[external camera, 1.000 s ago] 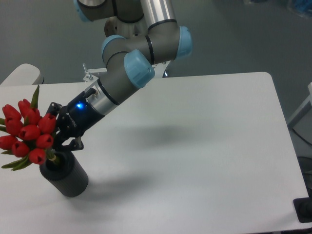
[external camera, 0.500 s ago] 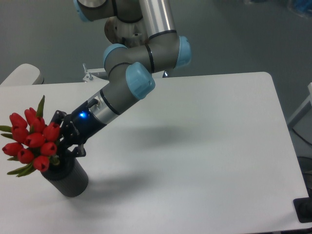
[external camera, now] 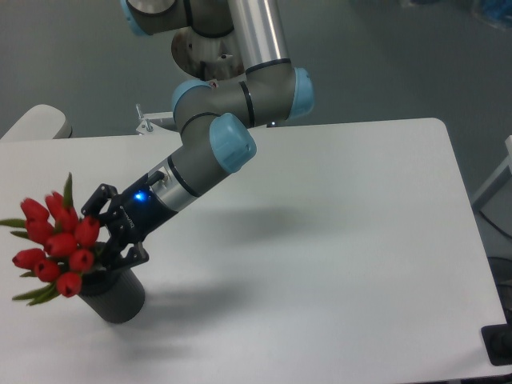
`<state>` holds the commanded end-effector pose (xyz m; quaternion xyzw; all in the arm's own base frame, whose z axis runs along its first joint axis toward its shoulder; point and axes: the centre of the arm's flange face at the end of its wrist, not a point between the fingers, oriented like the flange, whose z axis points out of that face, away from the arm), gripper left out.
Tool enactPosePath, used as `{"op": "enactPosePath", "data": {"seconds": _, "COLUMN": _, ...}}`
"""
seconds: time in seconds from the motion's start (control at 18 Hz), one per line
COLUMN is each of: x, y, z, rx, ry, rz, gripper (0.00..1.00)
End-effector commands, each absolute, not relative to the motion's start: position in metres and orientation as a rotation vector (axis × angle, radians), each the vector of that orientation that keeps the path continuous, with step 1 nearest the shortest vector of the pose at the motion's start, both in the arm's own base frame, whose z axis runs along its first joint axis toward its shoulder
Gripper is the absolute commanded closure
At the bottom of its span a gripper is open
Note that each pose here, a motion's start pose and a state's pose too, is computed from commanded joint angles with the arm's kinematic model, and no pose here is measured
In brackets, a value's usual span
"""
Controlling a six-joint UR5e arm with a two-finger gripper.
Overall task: Insert the flowers into the vase
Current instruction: 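Push the tulip bunch further down into the vase, straightening it upright, then open the gripper to release the tulips in the vase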
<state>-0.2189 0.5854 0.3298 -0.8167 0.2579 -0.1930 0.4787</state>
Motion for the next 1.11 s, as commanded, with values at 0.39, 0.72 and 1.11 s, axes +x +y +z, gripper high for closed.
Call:
{"op": "enactPosePath", "data": {"seconds": 0.39, "x": -0.220, "y": 0.582, "z": 0.324, "rx": -1.991, "ry": 0.642, "rz": -0.465, "gripper": 0.00}}
{"op": "enactPosePath", "data": {"seconds": 0.72, "x": -0.231, "y": 0.576, "z": 0.328, "rx": -1.982, "ry": 0.650, "rz": -0.429, "gripper": 0.00}}
{"op": "enactPosePath", "data": {"seconds": 1.11, "x": -0.286, "y": 0.535, "z": 0.358, "rx": -1.962, "ry": 0.652, "rz": -0.242, "gripper": 0.00}}
